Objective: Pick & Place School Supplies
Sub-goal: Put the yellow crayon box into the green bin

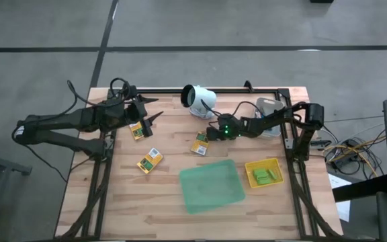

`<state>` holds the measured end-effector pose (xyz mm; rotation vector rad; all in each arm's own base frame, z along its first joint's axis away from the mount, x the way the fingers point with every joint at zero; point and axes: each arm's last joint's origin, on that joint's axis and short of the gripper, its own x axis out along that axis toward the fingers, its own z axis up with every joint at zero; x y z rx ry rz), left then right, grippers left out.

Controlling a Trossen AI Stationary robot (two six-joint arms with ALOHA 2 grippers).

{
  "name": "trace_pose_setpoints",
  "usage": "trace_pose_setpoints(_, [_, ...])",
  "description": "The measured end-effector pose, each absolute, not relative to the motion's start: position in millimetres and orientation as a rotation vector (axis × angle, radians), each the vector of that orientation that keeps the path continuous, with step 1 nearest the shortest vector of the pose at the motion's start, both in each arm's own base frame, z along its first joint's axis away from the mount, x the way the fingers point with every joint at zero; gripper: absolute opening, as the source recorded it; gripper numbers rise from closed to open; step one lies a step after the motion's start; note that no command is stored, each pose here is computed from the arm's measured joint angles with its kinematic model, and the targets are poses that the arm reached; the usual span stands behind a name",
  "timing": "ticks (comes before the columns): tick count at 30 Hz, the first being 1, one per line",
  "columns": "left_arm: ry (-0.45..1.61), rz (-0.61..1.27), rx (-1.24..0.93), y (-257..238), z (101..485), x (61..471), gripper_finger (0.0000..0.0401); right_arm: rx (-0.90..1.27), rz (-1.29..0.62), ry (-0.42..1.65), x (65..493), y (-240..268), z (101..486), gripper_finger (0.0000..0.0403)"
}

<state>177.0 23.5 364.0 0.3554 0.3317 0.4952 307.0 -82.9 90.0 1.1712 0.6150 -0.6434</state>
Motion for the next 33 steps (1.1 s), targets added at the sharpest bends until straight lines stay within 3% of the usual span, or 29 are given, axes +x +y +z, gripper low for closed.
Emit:
trace_pose_setpoints(7, [0.332, 0.495, 0.355, 23.5, 364.0, 177.0, 0.0236, 1.147, -0.595, 0.637, 309.0, -82.9, 91.5, 0.0139])
trace_pose_setpoints(33, [0.332, 0.495, 0.355, 23.5, 364.1, 177.0, 0.0236, 1.071, -0.572, 0.673, 307.8, -81.8, 90.1, 0.0009])
